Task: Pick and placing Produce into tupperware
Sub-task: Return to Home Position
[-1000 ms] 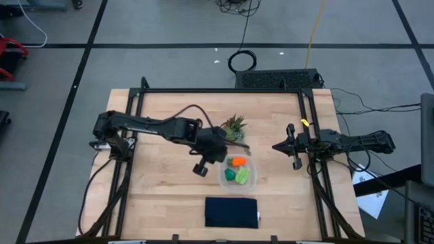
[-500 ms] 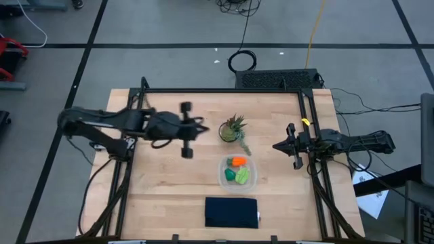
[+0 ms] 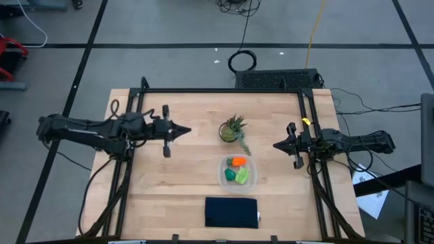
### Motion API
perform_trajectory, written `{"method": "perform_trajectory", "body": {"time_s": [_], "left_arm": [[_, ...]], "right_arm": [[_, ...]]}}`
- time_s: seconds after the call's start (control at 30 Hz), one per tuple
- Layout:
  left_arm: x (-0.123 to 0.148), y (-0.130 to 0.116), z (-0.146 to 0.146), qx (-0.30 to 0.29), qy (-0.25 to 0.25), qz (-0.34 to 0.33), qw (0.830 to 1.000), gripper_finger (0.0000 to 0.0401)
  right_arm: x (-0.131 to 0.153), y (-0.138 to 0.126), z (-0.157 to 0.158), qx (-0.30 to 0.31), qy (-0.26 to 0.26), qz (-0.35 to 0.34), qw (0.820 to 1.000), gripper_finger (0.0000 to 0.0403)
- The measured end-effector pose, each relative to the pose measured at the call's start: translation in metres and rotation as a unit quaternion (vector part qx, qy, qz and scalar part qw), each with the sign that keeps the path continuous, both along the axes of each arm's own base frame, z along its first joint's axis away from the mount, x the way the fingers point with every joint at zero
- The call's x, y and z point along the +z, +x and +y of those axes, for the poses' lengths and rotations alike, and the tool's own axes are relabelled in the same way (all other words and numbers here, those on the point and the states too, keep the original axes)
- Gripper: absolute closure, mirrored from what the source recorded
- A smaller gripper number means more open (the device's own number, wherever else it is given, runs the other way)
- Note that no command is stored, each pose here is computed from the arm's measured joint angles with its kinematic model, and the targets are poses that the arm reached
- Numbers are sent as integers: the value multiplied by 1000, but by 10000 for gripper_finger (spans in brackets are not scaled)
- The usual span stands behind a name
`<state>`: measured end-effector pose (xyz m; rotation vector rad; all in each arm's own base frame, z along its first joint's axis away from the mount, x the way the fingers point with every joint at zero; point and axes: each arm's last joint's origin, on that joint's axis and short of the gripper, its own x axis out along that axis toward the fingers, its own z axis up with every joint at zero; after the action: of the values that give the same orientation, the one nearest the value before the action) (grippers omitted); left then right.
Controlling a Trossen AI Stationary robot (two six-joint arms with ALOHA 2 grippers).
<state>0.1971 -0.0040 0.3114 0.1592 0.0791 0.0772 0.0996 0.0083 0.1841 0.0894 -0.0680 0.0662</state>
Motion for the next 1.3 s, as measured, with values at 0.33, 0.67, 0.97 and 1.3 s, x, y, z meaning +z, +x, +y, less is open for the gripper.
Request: {"method": "perform_trajectory", "body": {"time_s": [0.33,0.67,0.97,1.3], "left_arm": [[-20,-32,1,32,39,-48,998,401],[-71,-73,-1,-3,9,-74,997,401],[-99,-84,-14,-67,45,-79,994,401],[-102,-88,-15,-80,77,-94,989,401]], "right_arm": [[4,-1,0,-2,-2,-19,1000,403],[3,-1,0,1,4,-17,1000,403],[2,-1,0,5,18,-10,1000,403],[1,-1,0,5,13,-6,1000,403]]}}
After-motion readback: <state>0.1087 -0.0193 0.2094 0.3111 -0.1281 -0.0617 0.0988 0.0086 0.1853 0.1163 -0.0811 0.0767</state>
